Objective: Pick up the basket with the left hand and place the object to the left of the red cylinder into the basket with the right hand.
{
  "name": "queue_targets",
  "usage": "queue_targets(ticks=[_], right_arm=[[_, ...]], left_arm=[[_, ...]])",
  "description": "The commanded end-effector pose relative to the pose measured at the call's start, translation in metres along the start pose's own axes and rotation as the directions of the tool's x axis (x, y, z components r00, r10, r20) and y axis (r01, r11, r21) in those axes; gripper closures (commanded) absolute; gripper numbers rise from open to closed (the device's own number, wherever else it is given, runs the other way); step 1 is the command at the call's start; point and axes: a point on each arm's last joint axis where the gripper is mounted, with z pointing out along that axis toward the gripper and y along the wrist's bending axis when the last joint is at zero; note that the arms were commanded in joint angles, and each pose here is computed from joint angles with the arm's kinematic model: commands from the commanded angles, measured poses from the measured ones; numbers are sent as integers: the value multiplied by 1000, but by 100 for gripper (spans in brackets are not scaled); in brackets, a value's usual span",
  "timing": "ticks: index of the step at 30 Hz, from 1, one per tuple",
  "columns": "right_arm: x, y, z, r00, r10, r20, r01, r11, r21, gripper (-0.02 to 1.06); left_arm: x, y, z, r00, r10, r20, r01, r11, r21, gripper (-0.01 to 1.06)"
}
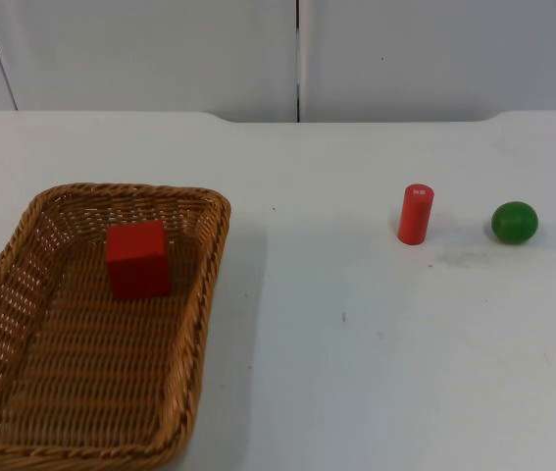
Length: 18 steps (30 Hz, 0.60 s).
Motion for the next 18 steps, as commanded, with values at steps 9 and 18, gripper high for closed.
queue_targets(ticks=[9, 18], right_arm=[[1, 2, 1, 997, 83, 9, -83, 980, 181, -1], [1, 3, 2, 990, 138, 21, -138, 948, 288, -1]], left_arm=[[0, -1, 0, 1000, -4, 13, 4, 1000, 6, 0], [0, -1, 0, 1000, -4, 13, 4, 1000, 6, 0]])
